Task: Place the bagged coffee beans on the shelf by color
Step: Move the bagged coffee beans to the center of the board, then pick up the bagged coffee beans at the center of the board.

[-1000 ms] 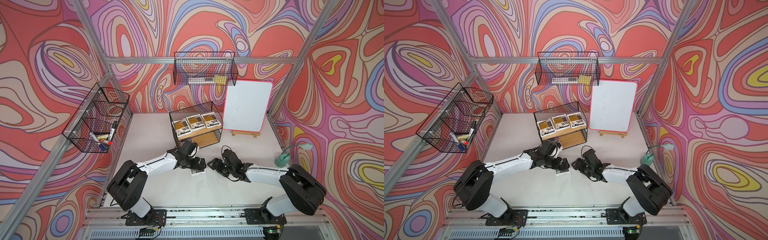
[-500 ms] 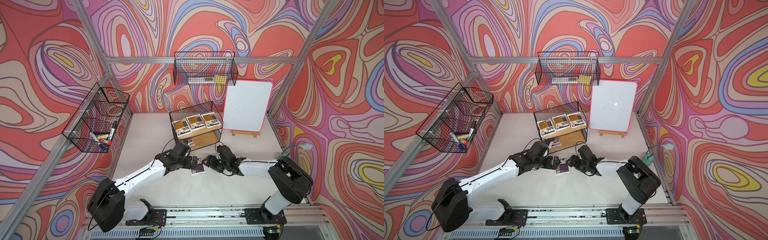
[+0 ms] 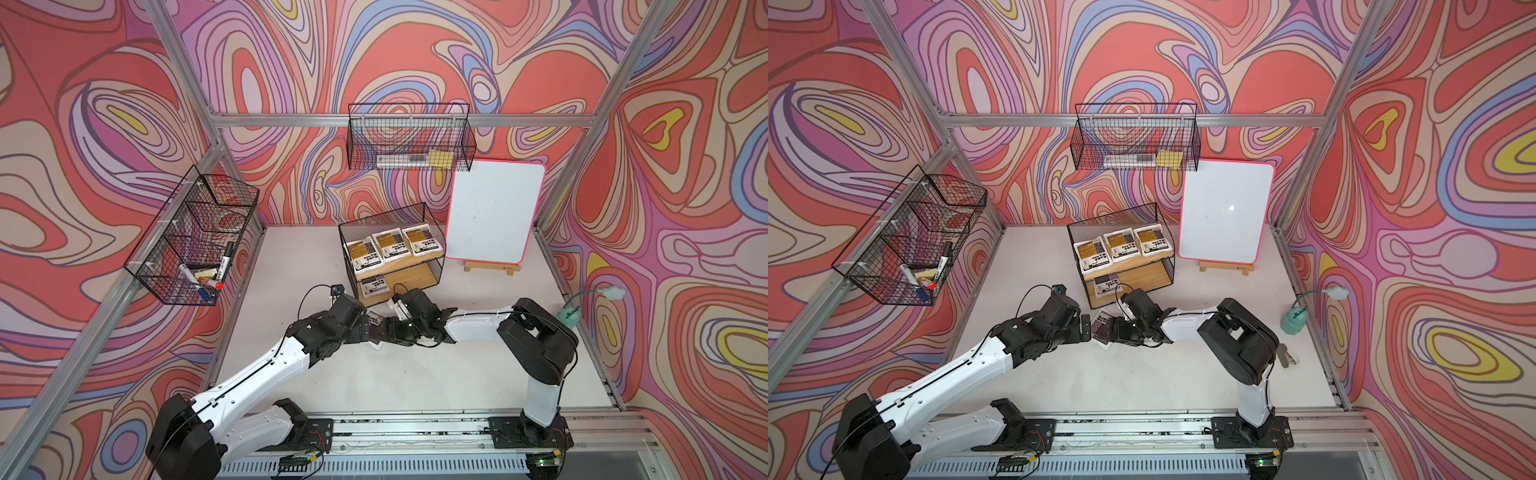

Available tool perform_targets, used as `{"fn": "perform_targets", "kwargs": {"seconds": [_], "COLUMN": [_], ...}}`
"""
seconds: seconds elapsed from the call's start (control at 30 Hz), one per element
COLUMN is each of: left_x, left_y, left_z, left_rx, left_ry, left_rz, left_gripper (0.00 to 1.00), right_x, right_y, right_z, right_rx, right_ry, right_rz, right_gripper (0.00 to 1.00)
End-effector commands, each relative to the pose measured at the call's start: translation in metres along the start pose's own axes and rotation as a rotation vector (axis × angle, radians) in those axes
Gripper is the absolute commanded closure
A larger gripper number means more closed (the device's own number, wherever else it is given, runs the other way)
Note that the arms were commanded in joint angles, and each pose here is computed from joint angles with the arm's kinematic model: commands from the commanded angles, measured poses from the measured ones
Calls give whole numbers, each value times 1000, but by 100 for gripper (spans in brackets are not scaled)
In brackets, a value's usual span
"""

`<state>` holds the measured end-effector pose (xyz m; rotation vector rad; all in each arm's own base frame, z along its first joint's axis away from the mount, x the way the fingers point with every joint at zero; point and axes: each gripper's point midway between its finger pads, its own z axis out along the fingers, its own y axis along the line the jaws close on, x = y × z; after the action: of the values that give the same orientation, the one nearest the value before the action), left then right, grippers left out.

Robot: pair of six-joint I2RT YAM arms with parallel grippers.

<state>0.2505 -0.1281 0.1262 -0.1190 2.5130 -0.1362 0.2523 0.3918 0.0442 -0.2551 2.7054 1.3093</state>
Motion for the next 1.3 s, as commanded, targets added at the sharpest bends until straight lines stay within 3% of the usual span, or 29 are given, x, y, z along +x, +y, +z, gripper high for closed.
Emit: {"fn": "perform_targets", "kwargs": {"seconds": [0.0, 0.23, 0.67, 1.0, 1.27], "left_x": [7, 17, 25, 41, 56], "left_y": [15, 28, 28, 35, 46], "left_z": [4, 16, 56, 87, 92], "left_rx": [-70, -104, -104, -151, -180], "left_ry": [21, 54, 130, 202, 228], "left_rz": [-20, -59, -57, -27, -30], "left_gripper": [1, 1, 1, 1, 1], "right_x": [13, 6, -44, -68, -70], "right_y": [12, 26, -27, -40, -43], "right_z": [16, 2, -47, -30, -14], "right_rx": [-70, -106, -63, -61, -85], "right_ry": [99, 46, -156, -187, -155], "right_rz": [-38, -70, 83, 104, 106], "right_gripper": [30, 30, 30, 32, 34]}}
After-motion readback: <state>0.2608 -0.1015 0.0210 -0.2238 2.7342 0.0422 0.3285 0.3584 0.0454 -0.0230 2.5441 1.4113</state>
